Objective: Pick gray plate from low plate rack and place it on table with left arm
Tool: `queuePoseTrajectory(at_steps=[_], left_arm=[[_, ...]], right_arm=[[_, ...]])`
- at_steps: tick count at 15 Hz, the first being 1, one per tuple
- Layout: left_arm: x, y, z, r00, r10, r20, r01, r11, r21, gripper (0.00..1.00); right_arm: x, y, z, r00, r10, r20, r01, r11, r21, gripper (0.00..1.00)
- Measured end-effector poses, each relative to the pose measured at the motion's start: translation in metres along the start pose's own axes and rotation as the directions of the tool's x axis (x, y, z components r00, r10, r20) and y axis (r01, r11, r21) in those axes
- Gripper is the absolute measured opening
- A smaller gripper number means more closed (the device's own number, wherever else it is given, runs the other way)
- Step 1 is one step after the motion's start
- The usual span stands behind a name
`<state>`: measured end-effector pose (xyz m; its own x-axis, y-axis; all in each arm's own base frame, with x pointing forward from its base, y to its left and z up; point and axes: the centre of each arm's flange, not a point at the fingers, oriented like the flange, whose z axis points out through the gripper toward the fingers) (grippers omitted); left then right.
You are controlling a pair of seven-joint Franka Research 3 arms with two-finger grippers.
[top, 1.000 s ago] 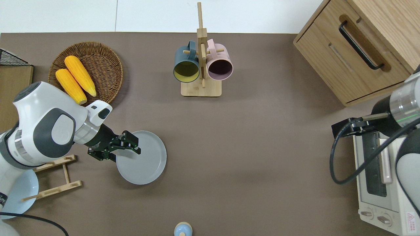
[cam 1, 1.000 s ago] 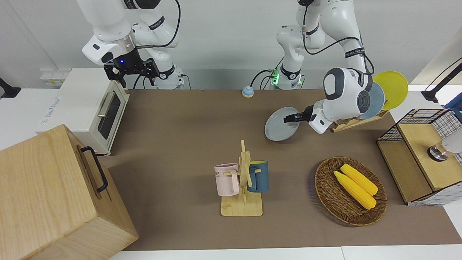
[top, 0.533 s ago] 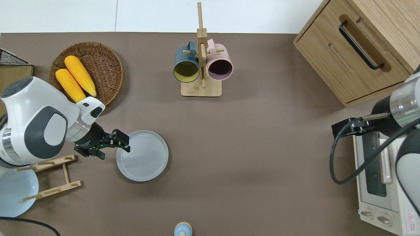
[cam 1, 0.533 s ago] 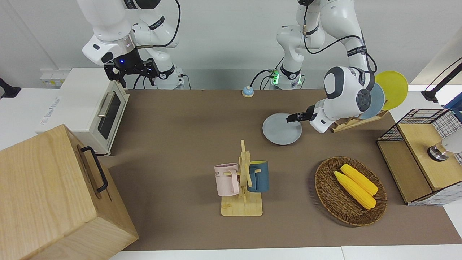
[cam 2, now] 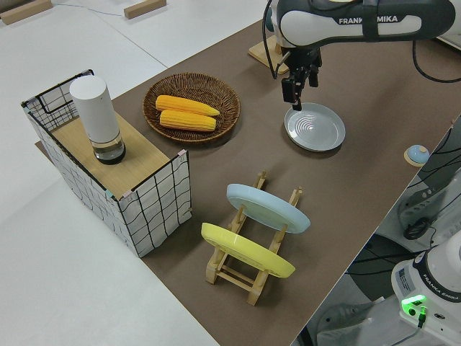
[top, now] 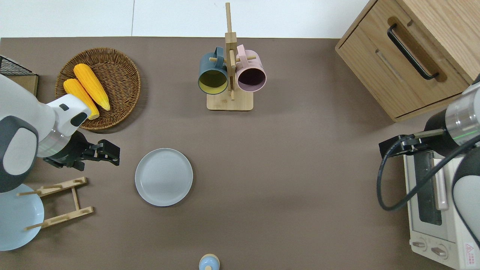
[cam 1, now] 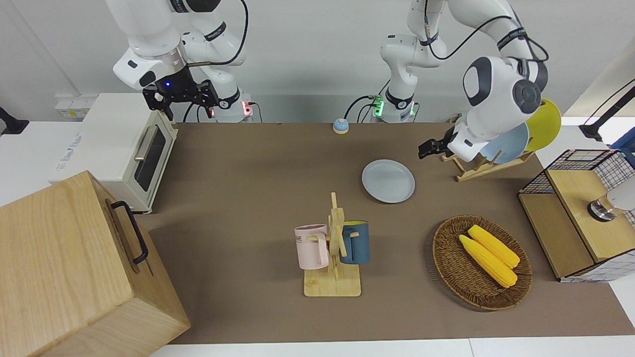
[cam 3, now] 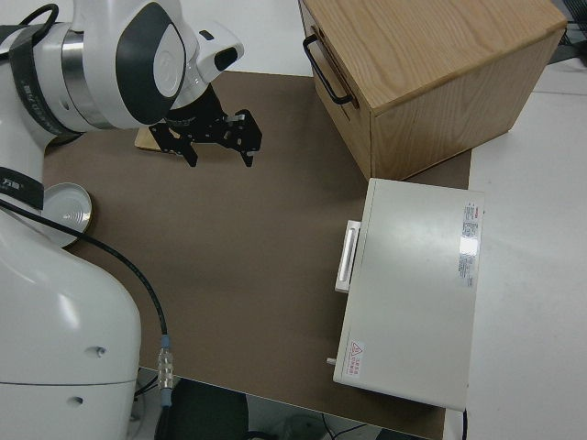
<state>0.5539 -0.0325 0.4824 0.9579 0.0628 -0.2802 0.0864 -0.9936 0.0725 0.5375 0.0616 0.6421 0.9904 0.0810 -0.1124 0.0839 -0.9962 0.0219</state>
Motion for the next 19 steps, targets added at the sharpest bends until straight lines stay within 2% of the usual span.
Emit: queuePoseTrajectory(at_steps=[3,7,9,11,13,15,19], left_arm=[[-0.011,-0.002,-0.031,0.9976,0.022,-0.066,-0.016,0.997,0.078,1.0],[-0.026,-0.005,-0.064,0.9903,0.027,-0.136,-0.017,0.997,0.075,1.0],[-0.036,-0.012,-0.088,0.9824,0.021,-0.185,-0.01,0.998,0.063,1.0],[-0.046,-0.015,-0.113,0.9713,0.019,-0.237,-0.007,0.999,0.053,1.0],[-0.053,-0.01,-0.13,0.9618,0.03,-0.272,-0.016,0.998,0.053,1.0],[-0.055,-0.003,-0.136,0.9576,0.043,-0.285,-0.028,0.998,0.056,1.0],[-0.056,0.004,-0.135,0.9573,0.054,-0.284,-0.038,0.997,0.061,1.0]], right_arm=[[0.0,0.0,0.0,1.0,0.0,0.0,0.0,1.0,0.0,0.99],[0.0,0.0,0.0,1.0,0.0,0.0,0.0,1.0,0.0,0.99],[0.0,0.0,0.0,1.0,0.0,0.0,0.0,1.0,0.0,0.99],[0.0,0.0,0.0,1.0,0.0,0.0,0.0,1.0,0.0,0.99],[0.0,0.0,0.0,1.0,0.0,0.0,0.0,1.0,0.0,0.99],[0.0,0.0,0.0,1.0,0.0,0.0,0.0,1.0,0.0,0.99],[0.0,0.0,0.0,1.0,0.0,0.0,0.0,1.0,0.0,0.99]])
